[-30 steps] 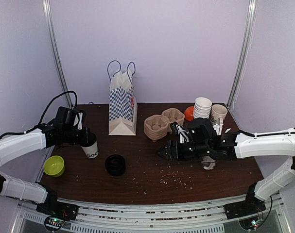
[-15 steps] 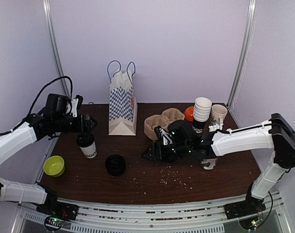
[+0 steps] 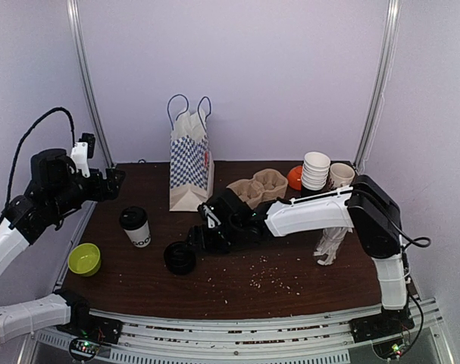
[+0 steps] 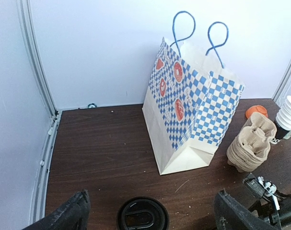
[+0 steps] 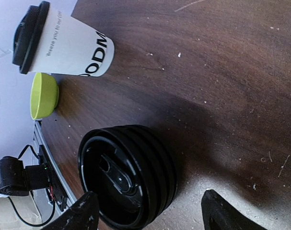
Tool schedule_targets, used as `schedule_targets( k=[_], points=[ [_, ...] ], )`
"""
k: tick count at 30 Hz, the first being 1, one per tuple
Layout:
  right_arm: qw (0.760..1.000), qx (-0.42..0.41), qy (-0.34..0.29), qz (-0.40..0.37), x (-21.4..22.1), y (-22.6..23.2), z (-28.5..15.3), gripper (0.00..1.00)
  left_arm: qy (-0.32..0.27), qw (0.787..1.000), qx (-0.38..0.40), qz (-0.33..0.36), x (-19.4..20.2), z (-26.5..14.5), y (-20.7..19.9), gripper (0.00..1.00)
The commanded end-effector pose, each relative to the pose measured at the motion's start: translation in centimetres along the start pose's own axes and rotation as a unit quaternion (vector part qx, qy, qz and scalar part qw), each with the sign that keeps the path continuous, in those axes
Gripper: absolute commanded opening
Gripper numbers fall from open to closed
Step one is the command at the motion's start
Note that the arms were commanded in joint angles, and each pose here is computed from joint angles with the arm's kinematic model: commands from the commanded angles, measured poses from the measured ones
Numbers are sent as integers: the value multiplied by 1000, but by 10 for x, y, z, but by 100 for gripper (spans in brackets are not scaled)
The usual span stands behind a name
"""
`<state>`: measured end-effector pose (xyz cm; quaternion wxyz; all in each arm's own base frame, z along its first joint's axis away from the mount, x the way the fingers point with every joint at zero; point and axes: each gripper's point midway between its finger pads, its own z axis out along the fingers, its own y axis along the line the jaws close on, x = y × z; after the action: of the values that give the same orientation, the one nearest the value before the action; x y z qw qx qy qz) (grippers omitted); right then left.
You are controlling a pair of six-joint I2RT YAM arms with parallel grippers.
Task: Pack the takeout coffee
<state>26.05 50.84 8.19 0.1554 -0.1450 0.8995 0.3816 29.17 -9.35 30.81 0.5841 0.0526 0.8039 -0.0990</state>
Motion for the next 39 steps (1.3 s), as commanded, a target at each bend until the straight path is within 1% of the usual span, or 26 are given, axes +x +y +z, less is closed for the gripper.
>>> schedule_targets(
  k=[1, 3, 5, 10, 13, 15, 18, 24, 29, 35, 37, 39],
  points=[
    [999, 33, 30, -3, 13, -8, 14, 75, -25, 999, -27, 16, 3, 4, 11, 92],
    [998, 49, 37, -4, 16, -13, 20, 73, -21, 999, -25, 13, 10, 5, 11, 92],
    [998, 54, 41, -1, 19, -17, 26, 70, -21, 1000, -20, 10, 14, 5, 10, 92],
    [998, 51, 46, 3, 21, -14, 34, 53, -23, 1000, -15, 8, 17, 3, 9, 92],
    [998, 39, 48, 2, 22, -4, 37, 46, -27, 1000, -12, 7, 17, 2, 9, 92],
    [998, 29, 48, 1, 22, 5, 39, 43, -28, 1000, -10, 6, 17, 1, 8, 92],
    [999, 11, 51, 2, 23, 18, 45, 42, -29, 1000, -8, 6, 17, 0, 8, 92],
    [998, -23, 62, 15, 31, 39, 66, 40, -28, 1000, -7, 5, 18, 0, 8, 92],
    [995, -73, 64, 37, 34, 67, 87, 41, -25, 1000, -4, 5, 20, 1, 7, 91],
    [985, -152, 63, 50, 29, 120, 112, 50, -22, 1000, -8, 5, 22, 1, 8, 91],
    [982, -169, 61, 53, 27, 128, 113, 56, -22, 1000, -11, 6, 22, 1, 9, 91],
    [982, -176, 47, 46, 19, 135, 104, 62, -21, 1000, -16, 5, 23, 1, 11, 92]
  ],
)
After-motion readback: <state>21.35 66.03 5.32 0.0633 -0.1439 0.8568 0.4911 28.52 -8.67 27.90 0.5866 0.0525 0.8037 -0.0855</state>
